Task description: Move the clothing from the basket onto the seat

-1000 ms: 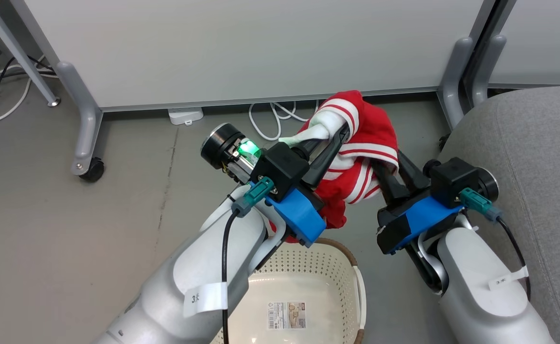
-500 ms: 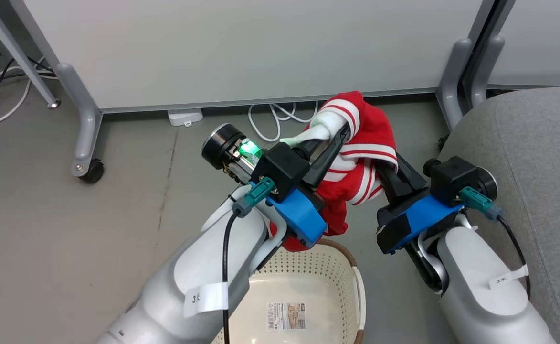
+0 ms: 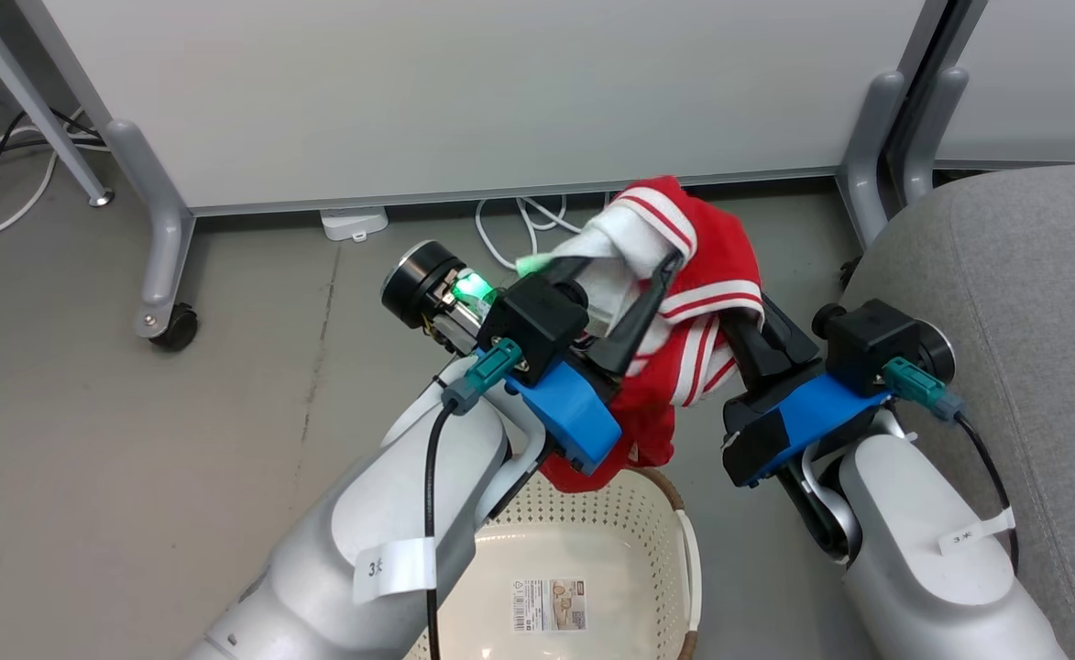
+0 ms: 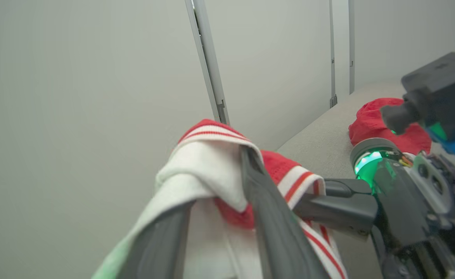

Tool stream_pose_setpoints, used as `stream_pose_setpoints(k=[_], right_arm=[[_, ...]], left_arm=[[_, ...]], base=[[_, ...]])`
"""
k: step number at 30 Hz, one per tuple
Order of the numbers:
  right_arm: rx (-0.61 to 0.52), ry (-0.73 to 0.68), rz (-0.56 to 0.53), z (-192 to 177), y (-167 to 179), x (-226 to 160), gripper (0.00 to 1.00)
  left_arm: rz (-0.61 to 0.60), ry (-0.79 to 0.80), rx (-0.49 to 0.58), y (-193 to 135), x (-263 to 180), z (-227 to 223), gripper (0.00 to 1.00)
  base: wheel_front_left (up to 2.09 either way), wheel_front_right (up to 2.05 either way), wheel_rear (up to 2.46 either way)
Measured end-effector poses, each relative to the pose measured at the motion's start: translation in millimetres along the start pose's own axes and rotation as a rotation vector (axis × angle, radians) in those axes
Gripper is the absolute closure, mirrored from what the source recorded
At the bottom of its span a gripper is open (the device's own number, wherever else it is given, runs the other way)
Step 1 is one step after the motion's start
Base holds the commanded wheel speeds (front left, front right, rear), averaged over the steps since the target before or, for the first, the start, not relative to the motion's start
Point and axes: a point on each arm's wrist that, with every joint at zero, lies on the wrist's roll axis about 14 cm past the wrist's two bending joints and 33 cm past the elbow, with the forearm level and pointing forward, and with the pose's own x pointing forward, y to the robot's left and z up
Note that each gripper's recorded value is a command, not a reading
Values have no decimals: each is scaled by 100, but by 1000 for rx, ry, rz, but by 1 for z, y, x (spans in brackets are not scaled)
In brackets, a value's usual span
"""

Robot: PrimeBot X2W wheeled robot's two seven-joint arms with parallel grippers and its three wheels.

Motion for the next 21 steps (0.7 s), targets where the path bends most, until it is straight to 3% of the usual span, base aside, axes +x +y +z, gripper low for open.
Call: stream_pose_setpoints(k=[10, 21], right_arm=[[8, -1, -17, -2, -6, 0, 100], [20, -32, -108, 5, -38, -6, 100]], left_arm=[[-1, 15, -8, 1, 2, -8, 0], [-26, 40, -21, -5, 9, -23, 0]], base=[[0, 0, 0], [0, 0, 0]])
